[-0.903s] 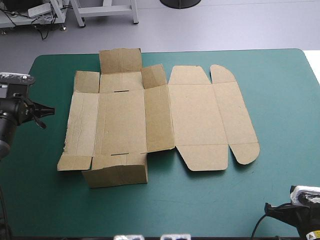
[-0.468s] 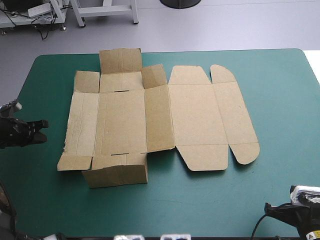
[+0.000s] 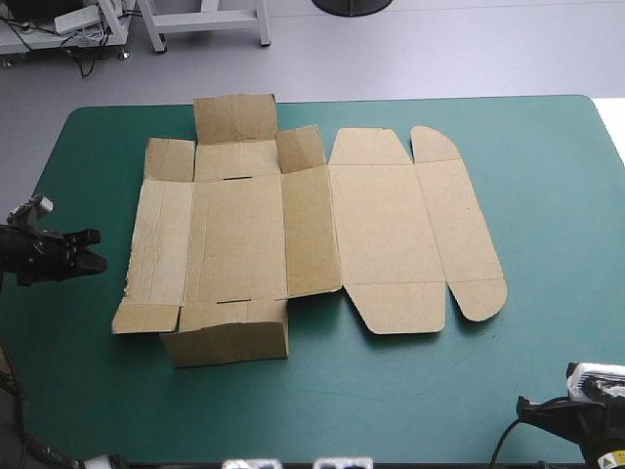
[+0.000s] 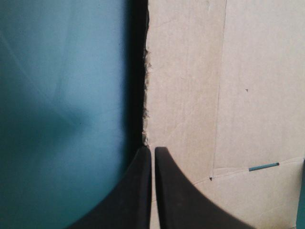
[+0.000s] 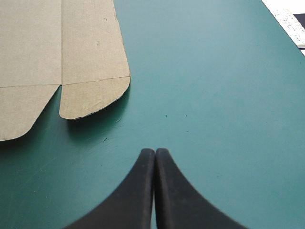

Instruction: Fold the box

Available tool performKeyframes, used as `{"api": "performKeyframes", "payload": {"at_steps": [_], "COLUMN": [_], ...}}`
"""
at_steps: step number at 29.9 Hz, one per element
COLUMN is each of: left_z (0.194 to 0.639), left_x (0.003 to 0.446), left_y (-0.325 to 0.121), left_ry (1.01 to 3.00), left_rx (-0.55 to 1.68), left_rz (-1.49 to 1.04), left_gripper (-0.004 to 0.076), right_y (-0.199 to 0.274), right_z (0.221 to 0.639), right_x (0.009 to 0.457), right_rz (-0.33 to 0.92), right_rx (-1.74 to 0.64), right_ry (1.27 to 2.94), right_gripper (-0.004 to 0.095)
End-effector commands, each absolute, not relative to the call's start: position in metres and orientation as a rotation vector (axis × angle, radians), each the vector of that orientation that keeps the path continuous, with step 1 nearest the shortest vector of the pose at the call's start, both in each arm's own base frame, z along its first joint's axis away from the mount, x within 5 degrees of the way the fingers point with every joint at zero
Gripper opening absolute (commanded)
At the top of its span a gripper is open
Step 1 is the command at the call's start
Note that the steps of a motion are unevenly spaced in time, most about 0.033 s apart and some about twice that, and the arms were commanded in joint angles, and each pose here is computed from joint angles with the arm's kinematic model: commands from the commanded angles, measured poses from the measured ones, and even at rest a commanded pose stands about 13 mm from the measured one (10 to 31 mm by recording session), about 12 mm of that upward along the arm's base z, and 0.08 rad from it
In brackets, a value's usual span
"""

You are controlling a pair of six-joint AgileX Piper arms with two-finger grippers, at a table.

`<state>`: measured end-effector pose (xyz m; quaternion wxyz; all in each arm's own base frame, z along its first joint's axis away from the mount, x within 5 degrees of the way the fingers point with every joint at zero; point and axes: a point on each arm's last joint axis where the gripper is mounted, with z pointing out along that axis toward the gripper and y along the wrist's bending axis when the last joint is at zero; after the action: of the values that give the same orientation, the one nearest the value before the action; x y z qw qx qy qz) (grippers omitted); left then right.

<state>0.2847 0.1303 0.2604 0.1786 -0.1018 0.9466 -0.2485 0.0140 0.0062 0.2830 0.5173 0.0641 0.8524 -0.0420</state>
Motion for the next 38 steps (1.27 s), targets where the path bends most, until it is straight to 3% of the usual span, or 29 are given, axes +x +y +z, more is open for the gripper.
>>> {"api": "performKeyframes", "payload": {"at_steps": [1, 3, 7, 10, 38], "left_z": [0.277, 0.273, 0.263, 0.258, 0.221], "left_x": [0.281, 0.283, 0.289, 0.294, 0.317], "left_y": [0.124, 0.123, 0.116, 0.111, 0.095], "left_ry": [2.657, 2.672, 2.731, 2.743, 2.781], "left_rx": [-0.216, -0.212, -0.162, -0.145, -0.268], "left_rz": [-0.76, -0.794, -0.792, -0.817, -1.03], "left_gripper": [0.0057, 0.0127, 0.0346, 0.042, 0.0421], "right_y": [0.005, 0.005, 0.005, 0.005, 0.005], "right_z": [0.295, 0.295, 0.295, 0.295, 0.295], "right_x": [0.017, 0.017, 0.017, 0.017, 0.017], "right_rz": [-0.112, -0.112, -0.112, -0.112, -0.115], "right_rx": [0.147, 0.147, 0.147, 0.147, 0.153], "right_ry": [1.974, 1.974, 1.974, 1.974, 1.974], "right_gripper": [-0.0013, -0.0013, -0.0013, -0.0013, -0.0013]}}
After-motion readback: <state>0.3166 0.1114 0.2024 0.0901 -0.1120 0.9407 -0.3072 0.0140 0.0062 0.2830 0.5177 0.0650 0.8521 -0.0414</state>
